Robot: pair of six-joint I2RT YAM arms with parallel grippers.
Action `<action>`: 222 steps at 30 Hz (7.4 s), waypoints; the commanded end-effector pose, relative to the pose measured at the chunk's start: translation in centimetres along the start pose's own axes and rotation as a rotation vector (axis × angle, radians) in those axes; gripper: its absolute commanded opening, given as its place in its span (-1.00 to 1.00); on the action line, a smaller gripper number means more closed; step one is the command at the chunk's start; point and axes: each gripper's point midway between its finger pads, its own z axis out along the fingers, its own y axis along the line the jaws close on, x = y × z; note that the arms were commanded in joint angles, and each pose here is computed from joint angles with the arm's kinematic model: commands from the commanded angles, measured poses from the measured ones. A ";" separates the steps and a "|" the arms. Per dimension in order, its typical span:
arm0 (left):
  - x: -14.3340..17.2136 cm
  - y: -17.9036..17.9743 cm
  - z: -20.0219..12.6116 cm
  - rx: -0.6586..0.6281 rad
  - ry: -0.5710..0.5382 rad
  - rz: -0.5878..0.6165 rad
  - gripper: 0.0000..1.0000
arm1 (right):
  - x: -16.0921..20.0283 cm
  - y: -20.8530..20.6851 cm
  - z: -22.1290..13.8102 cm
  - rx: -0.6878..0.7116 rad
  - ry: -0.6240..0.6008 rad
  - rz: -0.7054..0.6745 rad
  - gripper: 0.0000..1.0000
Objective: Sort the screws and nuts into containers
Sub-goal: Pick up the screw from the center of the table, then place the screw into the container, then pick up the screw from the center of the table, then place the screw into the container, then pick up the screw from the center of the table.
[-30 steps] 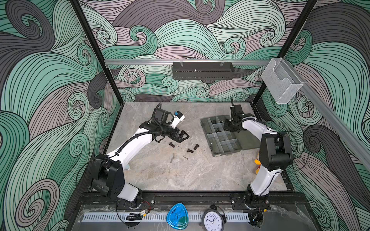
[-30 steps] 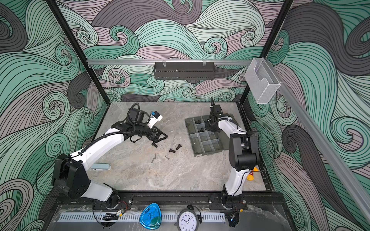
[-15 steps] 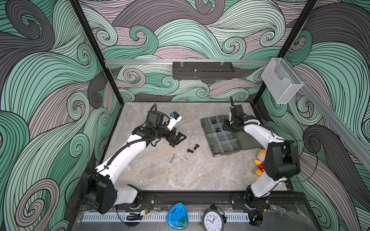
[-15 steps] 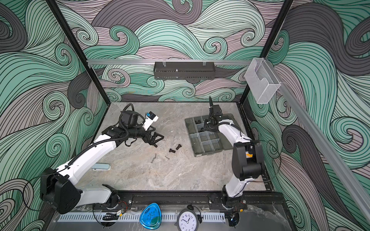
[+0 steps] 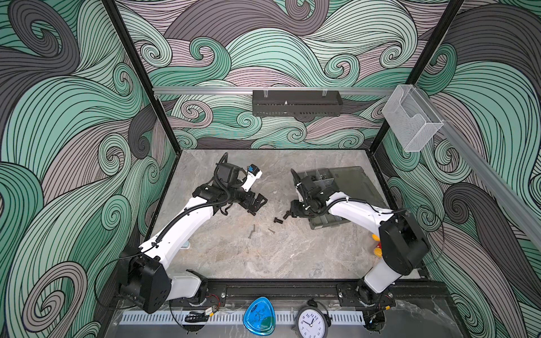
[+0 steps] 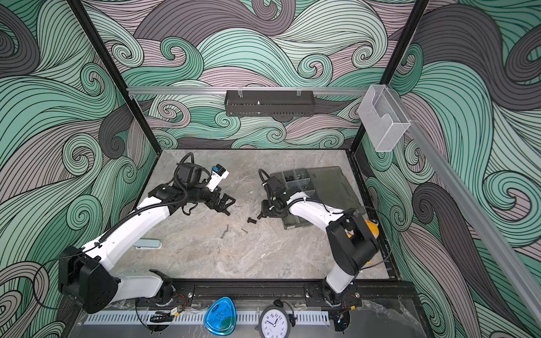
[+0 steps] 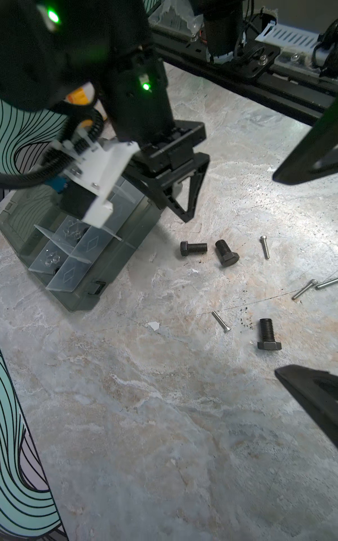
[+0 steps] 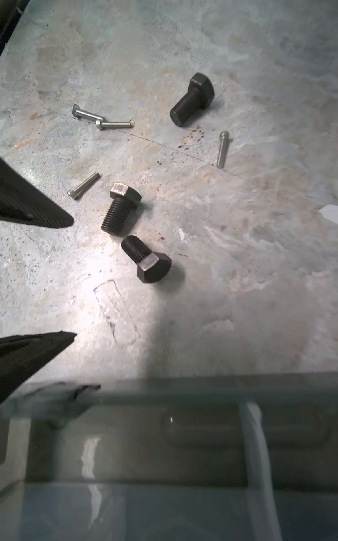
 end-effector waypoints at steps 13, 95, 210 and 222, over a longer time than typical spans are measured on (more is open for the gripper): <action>-1.8 -0.1 -1.9 0.000 -0.069 -0.037 0.97 | -0.8 1.4 4.4 0.147 0.031 0.113 0.18; -0.1 0.4 -0.7 0.114 0.019 -0.045 0.97 | -3.5 1.7 -0.8 -0.105 -0.112 -0.560 0.34; 4.5 0.8 -7.9 -0.032 -0.251 -0.318 0.97 | -1.3 16.4 6.5 -0.247 -0.118 -0.644 0.21; 5.1 1.7 -8.4 -0.082 -0.288 -0.327 0.97 | -1.1 15.6 9.9 -0.113 -0.062 -0.692 0.07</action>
